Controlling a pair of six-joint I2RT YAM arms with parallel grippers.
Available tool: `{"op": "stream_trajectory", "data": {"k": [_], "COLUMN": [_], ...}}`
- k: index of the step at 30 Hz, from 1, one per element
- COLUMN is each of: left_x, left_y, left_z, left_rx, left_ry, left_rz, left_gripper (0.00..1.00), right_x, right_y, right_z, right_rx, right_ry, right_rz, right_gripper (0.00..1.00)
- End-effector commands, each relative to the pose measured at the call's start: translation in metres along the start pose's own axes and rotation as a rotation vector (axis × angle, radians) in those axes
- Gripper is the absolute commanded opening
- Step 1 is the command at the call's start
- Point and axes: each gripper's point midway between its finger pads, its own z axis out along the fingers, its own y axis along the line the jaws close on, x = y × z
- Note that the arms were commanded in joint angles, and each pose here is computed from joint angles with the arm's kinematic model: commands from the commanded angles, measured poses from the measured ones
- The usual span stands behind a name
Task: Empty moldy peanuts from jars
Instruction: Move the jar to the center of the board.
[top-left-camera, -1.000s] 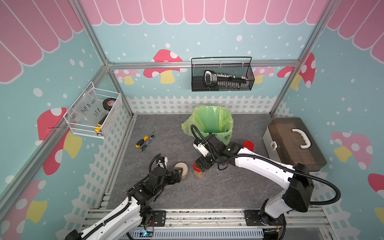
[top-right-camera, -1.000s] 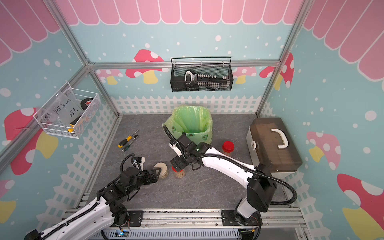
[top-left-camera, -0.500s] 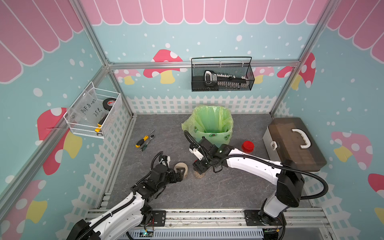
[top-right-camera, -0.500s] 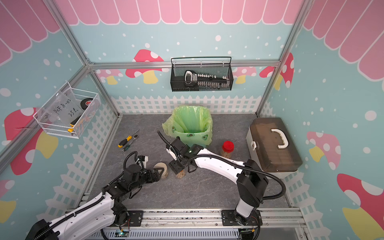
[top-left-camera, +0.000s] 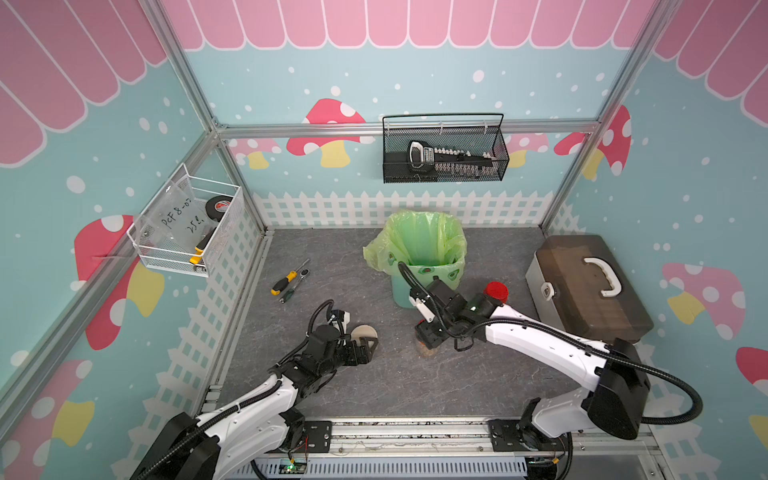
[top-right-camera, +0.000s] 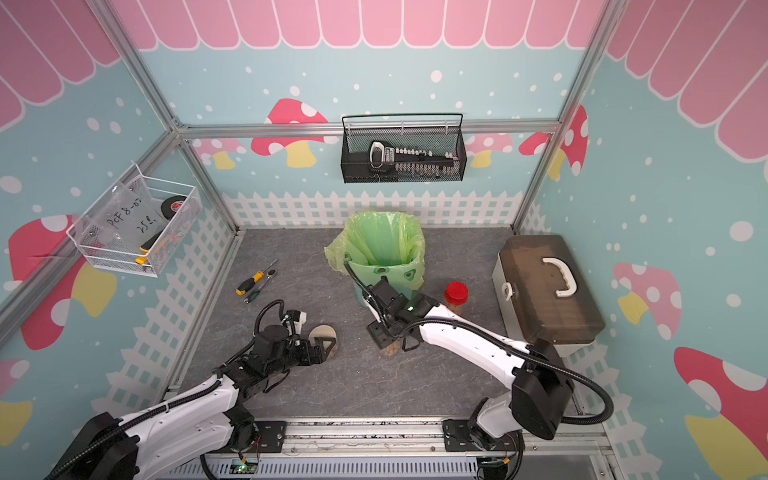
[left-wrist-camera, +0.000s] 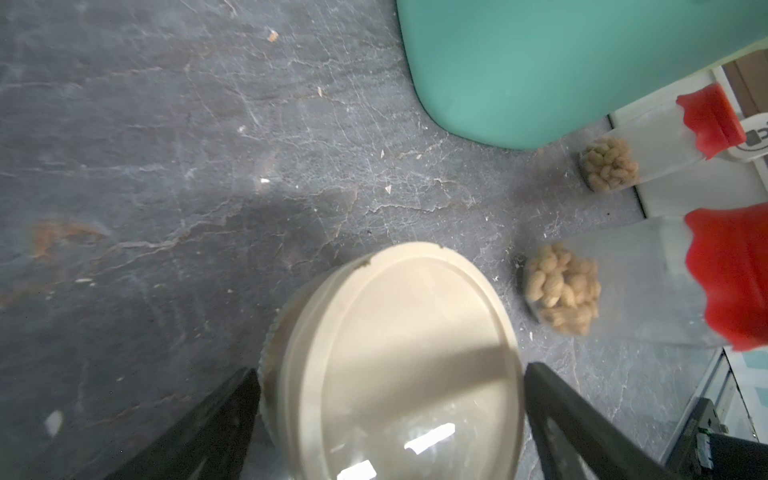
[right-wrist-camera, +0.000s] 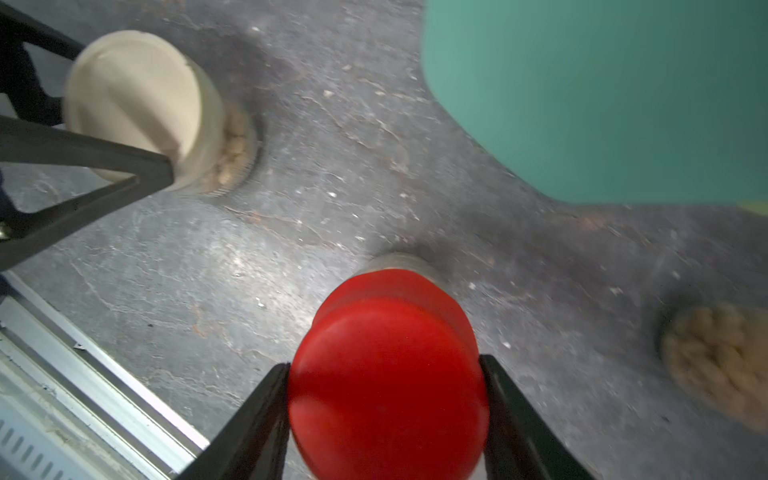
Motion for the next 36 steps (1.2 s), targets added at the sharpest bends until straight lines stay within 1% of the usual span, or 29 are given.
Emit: {"op": "stream_trajectory", "data": {"k": [1, 5, 7, 13, 17, 20, 24, 27, 31, 34, 36], "left_x": [-0.017, -0.022, -0.023, -0.021, -0.019, -0.024, -0.034, -0.038, -0.038, -0.035, -0.033], "left_y": [-0.027, -0.046, -0.057, -0.075, -0.082, -0.079, -0.072, -0.065, -0.057, -0.049, -0.043], "left_z": [0.004, 0.012, 0.017, 0.031, 0.032, 0.026, 0.006, -0.008, -0.022, -0.027, -0.029], "left_rx": [0.105, 0.164, 0.184, 0.213, 0.234, 0.217, 0.178, 0.148, 0.119, 0.103, 0.089], "left_ry": [-0.019, -0.006, 0.006, 0.052, 0.07, 0.033, -0.056, -0.102, -0.14, -0.162, -0.173], "left_rz": [0.029, 0.048, 0.069, 0.107, 0.132, 0.133, 0.136, 0.147, 0.161, 0.144, 0.119], "left_gripper": [0.97, 0.97, 0.97, 0.97, 0.97, 0.98, 0.98, 0.99, 0.99, 0.99, 0.99], "right_x": [0.021, 0.04, 0.046, 0.057, 0.057, 0.057, 0.057, 0.058, 0.053, 0.044, 0.037], "right_y": [-0.041, -0.082, -0.095, -0.113, -0.117, -0.118, -0.117, -0.116, -0.116, -0.115, -0.107], "right_z": [-0.017, -0.026, -0.026, -0.017, -0.015, -0.015, -0.024, -0.032, -0.049, -0.075, -0.094], "right_rx": [0.071, 0.132, 0.144, 0.149, 0.146, 0.144, 0.146, 0.148, 0.151, 0.162, 0.128], "right_ry": [0.003, -0.005, -0.003, 0.004, 0.003, 0.0, -0.02, -0.032, -0.061, -0.113, -0.15], "right_rz": [0.085, 0.169, 0.205, 0.267, 0.284, 0.29, 0.297, 0.297, 0.286, 0.244, 0.209], "right_gripper": [0.58, 0.58, 0.58, 0.59, 0.65, 0.71, 0.81, 0.85, 0.87, 0.82, 0.81]}}
